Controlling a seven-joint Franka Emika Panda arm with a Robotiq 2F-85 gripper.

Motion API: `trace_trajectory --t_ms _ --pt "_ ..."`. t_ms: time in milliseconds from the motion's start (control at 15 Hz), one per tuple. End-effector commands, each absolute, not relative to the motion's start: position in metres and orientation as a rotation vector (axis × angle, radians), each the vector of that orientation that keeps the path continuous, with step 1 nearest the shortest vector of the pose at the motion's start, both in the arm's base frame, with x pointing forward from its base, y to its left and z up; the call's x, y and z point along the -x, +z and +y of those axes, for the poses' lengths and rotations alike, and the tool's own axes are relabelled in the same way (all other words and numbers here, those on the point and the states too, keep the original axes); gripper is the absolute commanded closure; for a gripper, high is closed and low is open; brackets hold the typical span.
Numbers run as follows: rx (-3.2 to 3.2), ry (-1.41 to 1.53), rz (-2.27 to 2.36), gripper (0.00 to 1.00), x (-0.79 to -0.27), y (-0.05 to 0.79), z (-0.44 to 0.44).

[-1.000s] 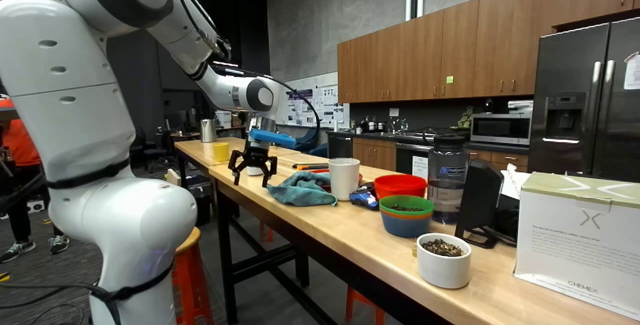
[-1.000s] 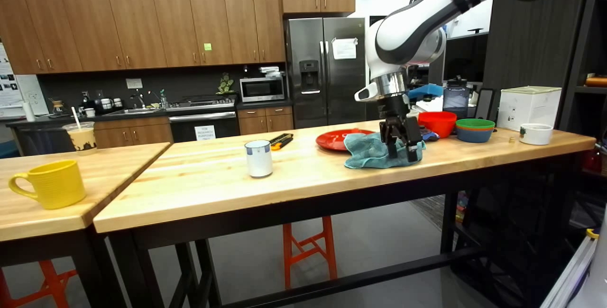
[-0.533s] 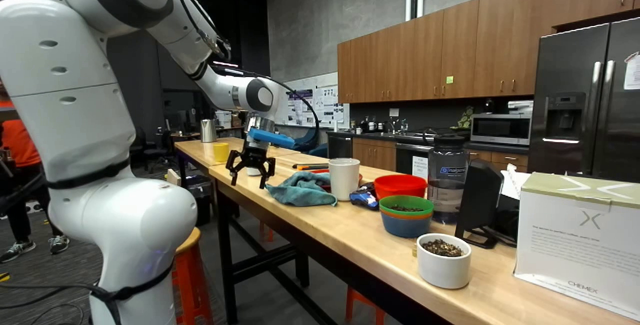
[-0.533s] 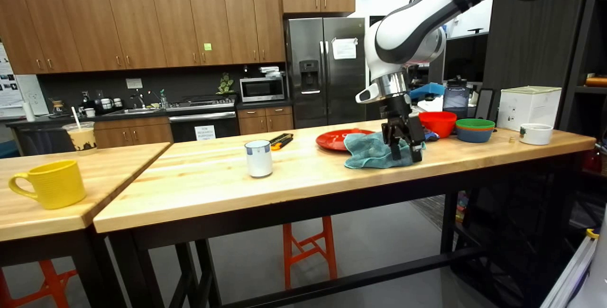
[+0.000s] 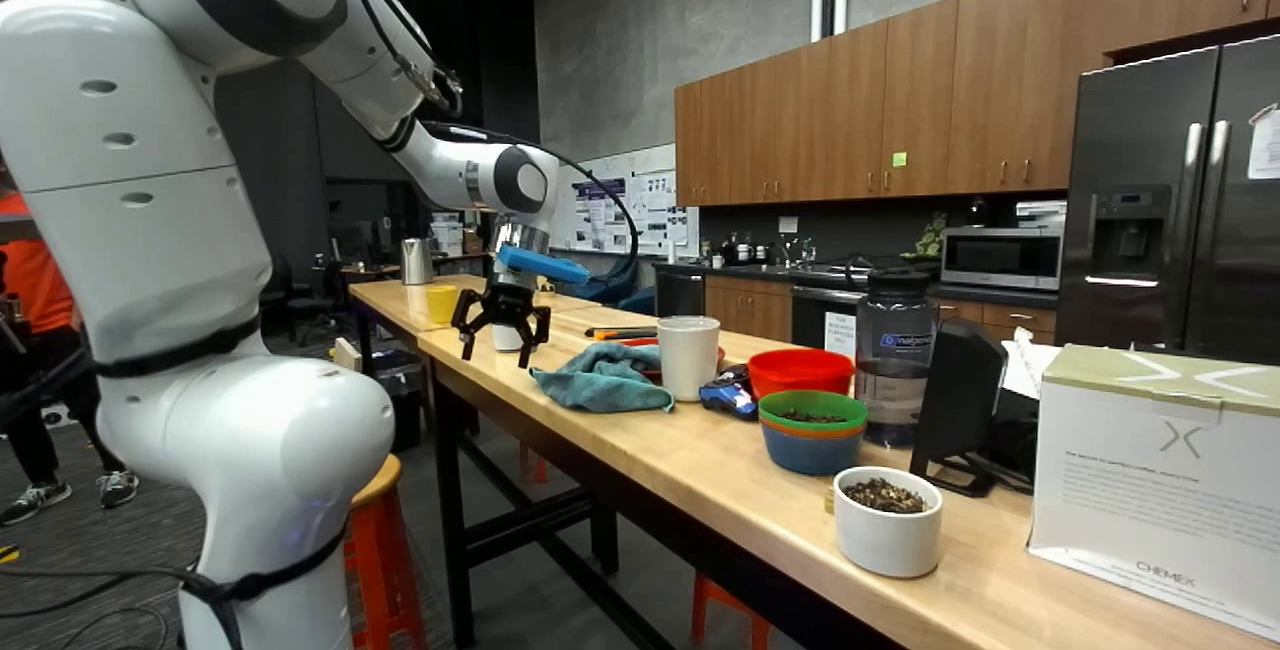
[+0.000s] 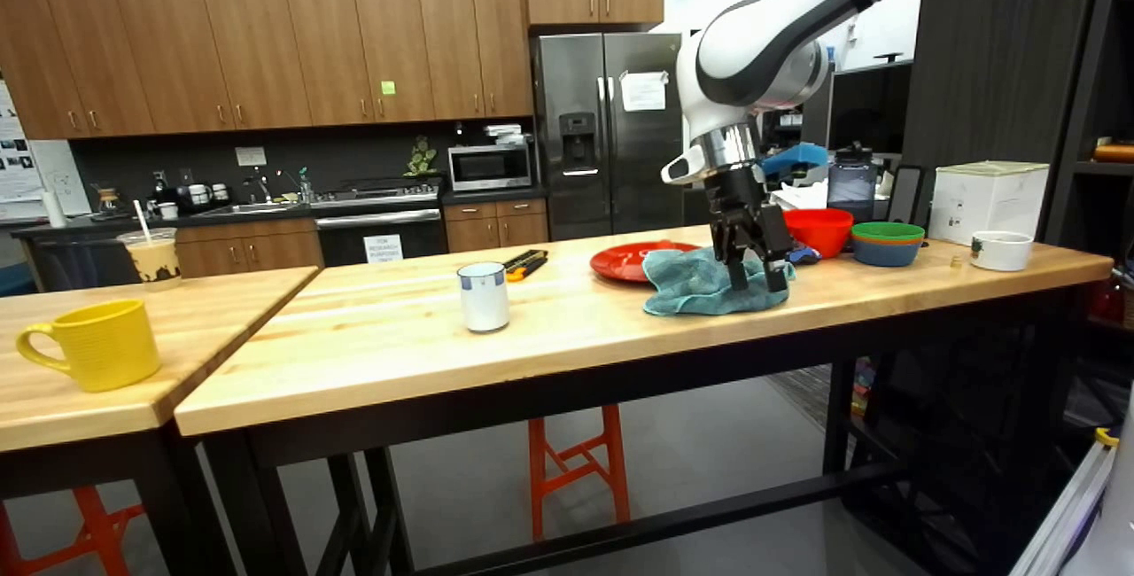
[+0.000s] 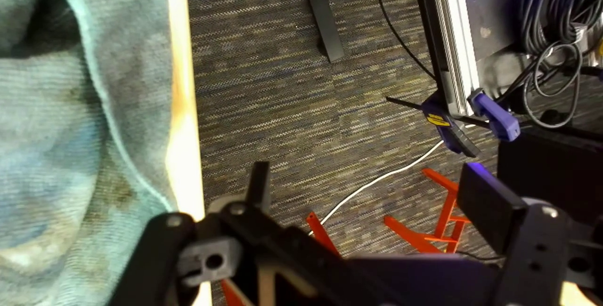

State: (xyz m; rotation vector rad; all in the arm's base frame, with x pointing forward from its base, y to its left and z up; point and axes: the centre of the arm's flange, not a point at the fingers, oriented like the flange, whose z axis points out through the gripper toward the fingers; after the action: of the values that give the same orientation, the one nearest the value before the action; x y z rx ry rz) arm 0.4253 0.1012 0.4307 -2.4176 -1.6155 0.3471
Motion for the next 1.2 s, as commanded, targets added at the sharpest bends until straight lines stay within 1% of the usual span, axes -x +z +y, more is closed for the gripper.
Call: trace_trajectory --t_ms 0,400,1133 --pt "2.379 0.403 -1.573 0.00 -0.427 0.437 0.101" --pt "2.333 0.483 -1.494 0.00 -0.430 0.435 0.100" --pt "2.355 0.462 -1.468 0.00 -0.457 0.438 0.097"
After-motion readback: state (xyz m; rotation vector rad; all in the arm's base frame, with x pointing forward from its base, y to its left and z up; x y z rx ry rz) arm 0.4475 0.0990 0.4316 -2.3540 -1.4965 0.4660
